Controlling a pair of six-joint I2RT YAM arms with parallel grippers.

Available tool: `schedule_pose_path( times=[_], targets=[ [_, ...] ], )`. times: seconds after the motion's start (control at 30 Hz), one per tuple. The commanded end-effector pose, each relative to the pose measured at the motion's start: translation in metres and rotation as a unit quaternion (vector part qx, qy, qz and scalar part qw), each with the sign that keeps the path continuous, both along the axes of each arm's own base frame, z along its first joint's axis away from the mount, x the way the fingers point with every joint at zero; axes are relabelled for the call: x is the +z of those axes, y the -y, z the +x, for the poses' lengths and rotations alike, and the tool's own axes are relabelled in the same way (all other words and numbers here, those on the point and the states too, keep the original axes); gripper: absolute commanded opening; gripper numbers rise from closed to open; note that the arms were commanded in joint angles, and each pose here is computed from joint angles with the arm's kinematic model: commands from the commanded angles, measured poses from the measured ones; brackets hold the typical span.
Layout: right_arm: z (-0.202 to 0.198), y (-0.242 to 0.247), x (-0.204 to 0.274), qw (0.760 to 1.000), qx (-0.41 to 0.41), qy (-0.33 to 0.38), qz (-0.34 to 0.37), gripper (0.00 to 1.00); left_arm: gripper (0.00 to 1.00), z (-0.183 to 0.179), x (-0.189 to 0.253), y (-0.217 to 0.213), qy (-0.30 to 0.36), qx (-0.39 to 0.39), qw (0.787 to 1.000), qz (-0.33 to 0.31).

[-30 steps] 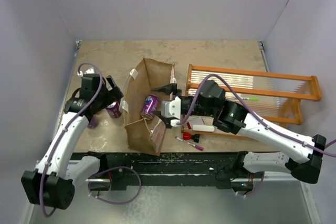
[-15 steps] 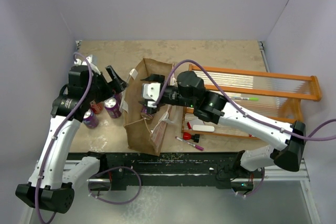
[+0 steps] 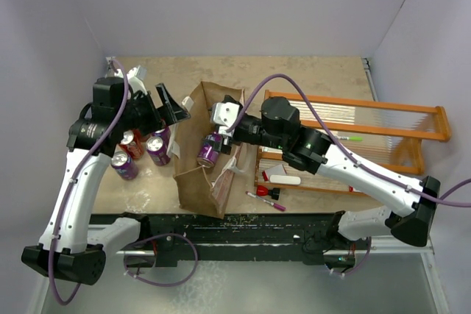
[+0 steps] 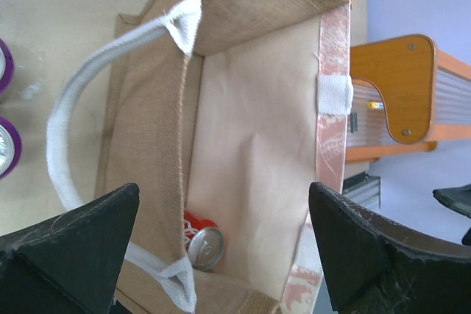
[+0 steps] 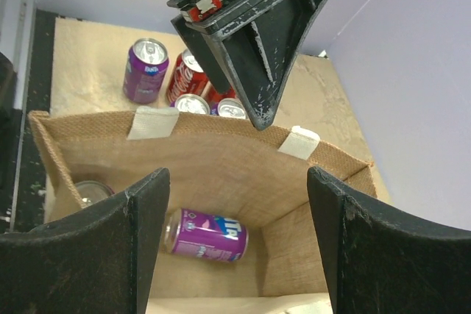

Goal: Take the beverage out of the canvas bag
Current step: Adjust the canvas bag at the center of the board.

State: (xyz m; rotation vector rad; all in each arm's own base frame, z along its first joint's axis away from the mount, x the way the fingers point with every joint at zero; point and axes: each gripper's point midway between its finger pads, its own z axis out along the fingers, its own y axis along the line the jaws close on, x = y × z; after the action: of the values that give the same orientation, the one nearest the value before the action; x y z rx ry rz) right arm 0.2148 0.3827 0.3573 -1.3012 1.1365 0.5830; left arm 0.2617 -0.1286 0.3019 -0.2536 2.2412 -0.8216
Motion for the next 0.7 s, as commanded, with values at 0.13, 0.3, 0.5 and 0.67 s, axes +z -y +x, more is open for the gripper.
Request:
schedule_pose_path(
  times=[0.13,0.3,0.5,0.67],
  targets=[
    [-0.001,0.010,0.007,0.993,-0.048,-0.102,0.042,0.77,0.99,-0.022,0.021,0.016,-0.018,-0.066,0.997,-0.028],
    [-0.004,0.010,0.011,0.986,-0.057,-0.140,0.077,0.77,0.99,-0.018,0.037,0.011,-0.011,-0.073,0.997,0.008],
    [-0.001,0.020,0.010,0.979,-0.090,-0.165,0.074,0.77,1.00,-0.030,0.028,0.031,-0.045,-0.061,0.994,0.083],
    [-0.004,0.032,0.003,0.977,-0.102,-0.171,0.070,0.76,0.98,-0.054,0.026,0.028,-0.058,-0.049,0.995,0.066]
  ],
)
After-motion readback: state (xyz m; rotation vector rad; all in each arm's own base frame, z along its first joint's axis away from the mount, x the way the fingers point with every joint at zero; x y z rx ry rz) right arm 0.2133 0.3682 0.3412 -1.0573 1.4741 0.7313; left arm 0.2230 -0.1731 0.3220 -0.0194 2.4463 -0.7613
